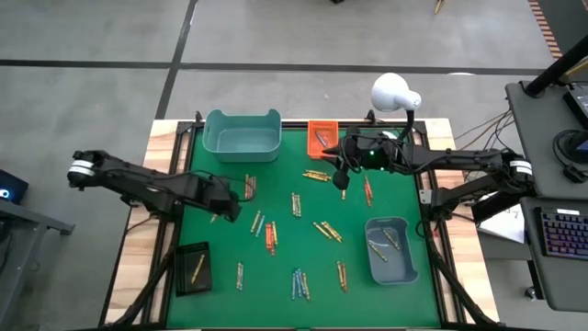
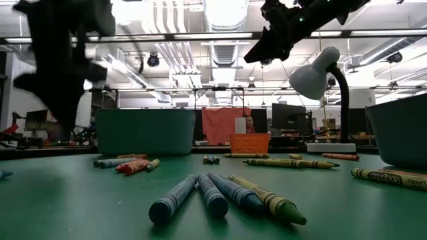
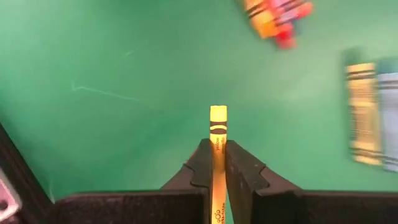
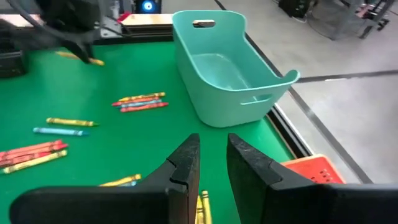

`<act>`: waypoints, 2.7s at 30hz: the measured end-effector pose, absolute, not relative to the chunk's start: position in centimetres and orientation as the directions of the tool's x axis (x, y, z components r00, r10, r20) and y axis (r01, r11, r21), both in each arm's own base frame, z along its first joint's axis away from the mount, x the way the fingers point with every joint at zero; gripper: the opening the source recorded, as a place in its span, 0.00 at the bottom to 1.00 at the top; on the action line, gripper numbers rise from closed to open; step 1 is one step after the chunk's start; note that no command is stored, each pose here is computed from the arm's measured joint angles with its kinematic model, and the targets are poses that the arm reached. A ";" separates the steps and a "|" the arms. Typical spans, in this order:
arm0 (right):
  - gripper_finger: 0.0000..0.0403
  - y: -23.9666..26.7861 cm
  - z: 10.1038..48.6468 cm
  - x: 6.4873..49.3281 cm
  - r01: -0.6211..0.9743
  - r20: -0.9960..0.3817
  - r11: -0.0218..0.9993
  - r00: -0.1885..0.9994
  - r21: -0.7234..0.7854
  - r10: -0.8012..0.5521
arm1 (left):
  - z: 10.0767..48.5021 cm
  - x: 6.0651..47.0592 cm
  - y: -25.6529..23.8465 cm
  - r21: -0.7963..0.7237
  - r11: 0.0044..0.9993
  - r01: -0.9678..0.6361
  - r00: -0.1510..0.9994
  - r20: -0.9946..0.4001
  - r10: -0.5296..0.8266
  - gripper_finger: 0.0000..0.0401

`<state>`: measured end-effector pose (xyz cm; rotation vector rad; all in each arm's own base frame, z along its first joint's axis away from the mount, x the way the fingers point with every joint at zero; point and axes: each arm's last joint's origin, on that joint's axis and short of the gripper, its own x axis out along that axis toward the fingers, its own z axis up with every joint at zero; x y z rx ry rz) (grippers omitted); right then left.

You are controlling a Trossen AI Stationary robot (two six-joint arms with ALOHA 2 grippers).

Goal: Sort crayons
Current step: Put the yellow crayon into the black bin, then put the green crayon into the blue bin

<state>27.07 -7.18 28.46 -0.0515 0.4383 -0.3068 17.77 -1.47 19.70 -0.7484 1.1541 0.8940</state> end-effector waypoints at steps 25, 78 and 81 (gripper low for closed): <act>0.17 -7.4 28.2 26.9 0.293 -0.441 0.953 0.847 -0.075 -0.295 | 26.9 14.9 -14.0 -0.177 0.623 -0.762 0.165 -0.983 -0.078 0.00; 0.17 -6.0 28.3 27.1 0.210 -0.456 0.936 0.888 0.281 -0.063 | 30.7 18.0 -4.9 0.049 0.894 -0.446 0.677 -0.634 0.373 0.09; 0.17 -5.1 28.9 27.3 0.185 -0.463 0.932 0.886 0.312 -0.022 | 30.8 18.3 -3.7 0.116 0.898 -0.424 0.684 -0.609 0.402 0.09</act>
